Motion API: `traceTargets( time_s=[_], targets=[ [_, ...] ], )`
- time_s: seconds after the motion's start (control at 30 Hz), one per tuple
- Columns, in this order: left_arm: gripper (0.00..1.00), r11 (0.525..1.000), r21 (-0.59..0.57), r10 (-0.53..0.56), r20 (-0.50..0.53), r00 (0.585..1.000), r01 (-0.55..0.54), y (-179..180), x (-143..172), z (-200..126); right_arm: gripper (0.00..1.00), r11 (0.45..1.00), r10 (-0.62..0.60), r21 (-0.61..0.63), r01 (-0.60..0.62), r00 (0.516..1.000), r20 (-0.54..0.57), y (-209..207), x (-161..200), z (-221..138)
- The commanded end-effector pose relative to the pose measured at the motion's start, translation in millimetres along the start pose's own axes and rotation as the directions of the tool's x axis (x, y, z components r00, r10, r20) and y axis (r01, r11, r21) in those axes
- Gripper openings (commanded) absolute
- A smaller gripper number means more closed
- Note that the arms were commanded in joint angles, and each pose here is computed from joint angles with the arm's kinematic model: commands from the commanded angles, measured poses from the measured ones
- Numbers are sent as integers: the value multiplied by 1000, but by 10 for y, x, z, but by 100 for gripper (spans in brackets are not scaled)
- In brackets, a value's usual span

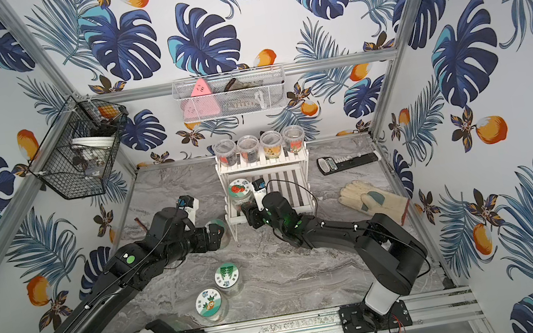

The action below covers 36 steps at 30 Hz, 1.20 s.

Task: Place the seed container on the shelf
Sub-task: Place the seed jar on the shelf.

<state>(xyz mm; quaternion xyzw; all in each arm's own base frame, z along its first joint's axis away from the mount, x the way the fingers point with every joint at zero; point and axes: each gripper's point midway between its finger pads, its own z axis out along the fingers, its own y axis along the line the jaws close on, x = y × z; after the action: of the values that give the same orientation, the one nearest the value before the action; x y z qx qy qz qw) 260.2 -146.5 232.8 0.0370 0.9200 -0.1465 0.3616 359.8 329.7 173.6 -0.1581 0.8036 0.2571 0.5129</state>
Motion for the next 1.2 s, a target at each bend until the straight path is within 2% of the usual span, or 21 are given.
traceTargets(
  time_s=[0.0,0.43,0.93,1.17],
  targets=[
    [99,1000,7,-12,20,1000,12,-15,-49,8,61,1000,14,24,-17,996,91,-21,-205,61],
    [99,999,-32,-24,18,1000,24,78,11,13,61,991,56,109,-73,986,157,-183,-291,300],
    [99,999,-43,-19,1,1000,19,108,68,33,59,998,43,42,-50,988,148,-139,-337,444],
    [99,999,-43,-22,-6,1000,22,118,104,44,60,996,54,61,-62,991,126,-182,-314,485]
  ],
)
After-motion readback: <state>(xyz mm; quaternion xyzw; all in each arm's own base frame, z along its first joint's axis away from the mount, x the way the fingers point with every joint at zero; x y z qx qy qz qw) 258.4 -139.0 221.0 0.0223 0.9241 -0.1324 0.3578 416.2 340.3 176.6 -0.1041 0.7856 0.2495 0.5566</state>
